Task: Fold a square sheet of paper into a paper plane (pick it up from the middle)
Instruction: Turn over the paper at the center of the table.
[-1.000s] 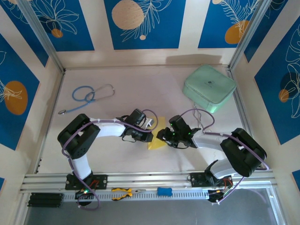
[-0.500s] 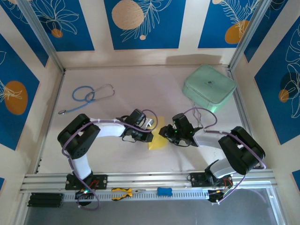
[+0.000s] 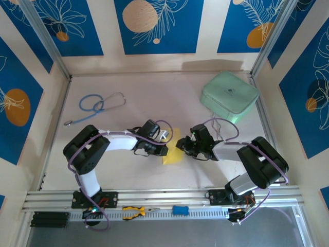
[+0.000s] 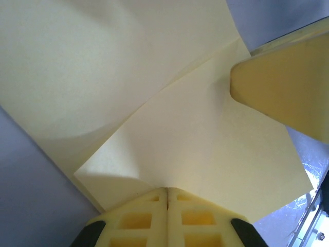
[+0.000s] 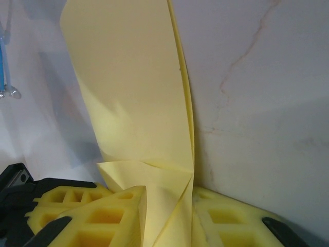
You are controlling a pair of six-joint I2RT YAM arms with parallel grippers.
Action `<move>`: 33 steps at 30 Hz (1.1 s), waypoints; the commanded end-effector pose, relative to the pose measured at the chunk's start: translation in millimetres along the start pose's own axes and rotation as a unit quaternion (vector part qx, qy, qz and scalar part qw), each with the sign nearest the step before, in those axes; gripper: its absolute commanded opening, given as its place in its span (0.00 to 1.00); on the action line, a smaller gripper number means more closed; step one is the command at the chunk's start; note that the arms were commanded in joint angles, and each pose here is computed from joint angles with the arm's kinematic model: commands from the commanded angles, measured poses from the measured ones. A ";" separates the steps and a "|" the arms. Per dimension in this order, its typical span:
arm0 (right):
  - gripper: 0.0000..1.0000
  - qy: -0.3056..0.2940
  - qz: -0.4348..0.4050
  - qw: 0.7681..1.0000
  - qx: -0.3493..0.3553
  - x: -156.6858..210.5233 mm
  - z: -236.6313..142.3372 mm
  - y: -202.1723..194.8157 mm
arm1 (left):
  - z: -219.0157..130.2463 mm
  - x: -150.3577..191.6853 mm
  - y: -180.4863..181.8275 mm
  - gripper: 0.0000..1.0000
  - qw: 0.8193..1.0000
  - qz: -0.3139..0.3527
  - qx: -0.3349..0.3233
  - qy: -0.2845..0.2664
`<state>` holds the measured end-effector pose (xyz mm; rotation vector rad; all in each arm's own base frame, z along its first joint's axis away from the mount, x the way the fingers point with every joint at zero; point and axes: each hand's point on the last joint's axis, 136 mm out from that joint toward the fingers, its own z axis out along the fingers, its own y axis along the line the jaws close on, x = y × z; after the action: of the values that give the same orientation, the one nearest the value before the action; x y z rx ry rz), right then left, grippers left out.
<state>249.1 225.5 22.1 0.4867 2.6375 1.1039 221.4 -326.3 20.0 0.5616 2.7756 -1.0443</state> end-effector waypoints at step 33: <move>0.07 -0.081 -0.164 0.978 0.098 -11.6 -104.5 25.9 | -131.9 -19.2 -11.7 0.39 0.974 0.017 -0.084 -0.207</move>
<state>242.4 193.8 118.8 0.1930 2.4947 0.8811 233.8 -274.5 135.0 0.3820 2.4307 -0.8974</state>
